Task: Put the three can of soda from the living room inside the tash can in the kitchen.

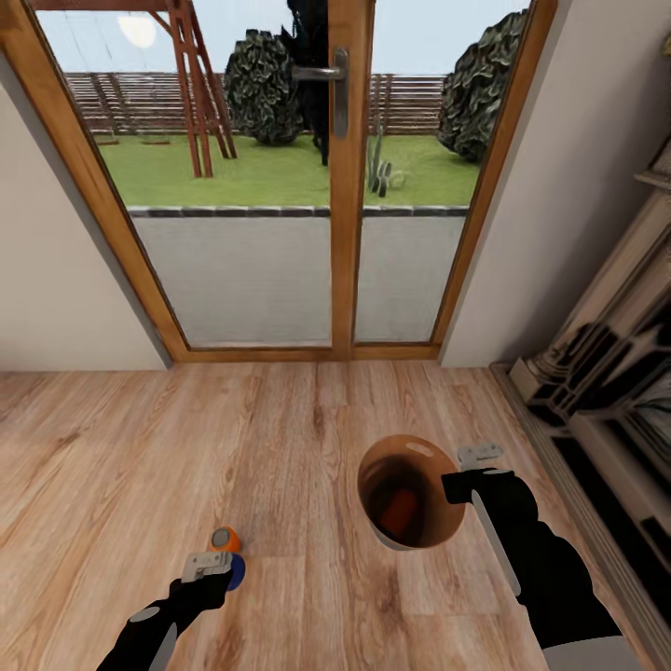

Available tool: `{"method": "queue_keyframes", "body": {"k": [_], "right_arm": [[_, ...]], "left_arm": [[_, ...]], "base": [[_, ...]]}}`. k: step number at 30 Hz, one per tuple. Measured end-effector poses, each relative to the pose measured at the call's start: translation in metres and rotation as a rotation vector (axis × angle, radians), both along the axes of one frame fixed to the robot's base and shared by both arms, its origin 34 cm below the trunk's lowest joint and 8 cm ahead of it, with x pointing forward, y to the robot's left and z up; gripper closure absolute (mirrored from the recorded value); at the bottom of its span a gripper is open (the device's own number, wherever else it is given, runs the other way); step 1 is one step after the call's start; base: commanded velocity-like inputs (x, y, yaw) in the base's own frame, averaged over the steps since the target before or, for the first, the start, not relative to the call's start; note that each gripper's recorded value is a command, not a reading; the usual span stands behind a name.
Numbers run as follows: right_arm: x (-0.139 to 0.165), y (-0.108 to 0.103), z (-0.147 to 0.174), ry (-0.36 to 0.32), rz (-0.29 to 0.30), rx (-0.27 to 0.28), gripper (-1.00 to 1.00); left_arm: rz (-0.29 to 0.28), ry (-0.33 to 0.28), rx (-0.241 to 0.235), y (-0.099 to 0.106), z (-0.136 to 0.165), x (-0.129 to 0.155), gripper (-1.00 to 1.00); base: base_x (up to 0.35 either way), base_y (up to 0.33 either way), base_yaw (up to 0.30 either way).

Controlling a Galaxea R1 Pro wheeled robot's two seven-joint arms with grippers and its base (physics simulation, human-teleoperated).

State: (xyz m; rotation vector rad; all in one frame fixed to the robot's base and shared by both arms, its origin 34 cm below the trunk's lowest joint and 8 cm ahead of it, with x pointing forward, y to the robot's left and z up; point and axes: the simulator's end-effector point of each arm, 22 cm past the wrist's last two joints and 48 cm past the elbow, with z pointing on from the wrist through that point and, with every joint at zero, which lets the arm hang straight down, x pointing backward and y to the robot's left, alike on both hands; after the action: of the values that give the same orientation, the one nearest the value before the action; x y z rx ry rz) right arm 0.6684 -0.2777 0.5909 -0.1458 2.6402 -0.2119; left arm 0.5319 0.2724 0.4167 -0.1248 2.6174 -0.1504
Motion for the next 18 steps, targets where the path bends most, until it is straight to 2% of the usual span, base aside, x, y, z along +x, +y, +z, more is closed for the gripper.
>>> {"method": "queue_keyframes", "body": {"k": [18], "right_arm": [[0.008, 0.0, 0.05, -0.028, 0.0, 0.0, 1.0]], "left_arm": [[0.0, -0.028, 0.0, 0.0, 0.046, 0.013, 1.0]], "base": [[0.0, 0.0, 0.0]]}}
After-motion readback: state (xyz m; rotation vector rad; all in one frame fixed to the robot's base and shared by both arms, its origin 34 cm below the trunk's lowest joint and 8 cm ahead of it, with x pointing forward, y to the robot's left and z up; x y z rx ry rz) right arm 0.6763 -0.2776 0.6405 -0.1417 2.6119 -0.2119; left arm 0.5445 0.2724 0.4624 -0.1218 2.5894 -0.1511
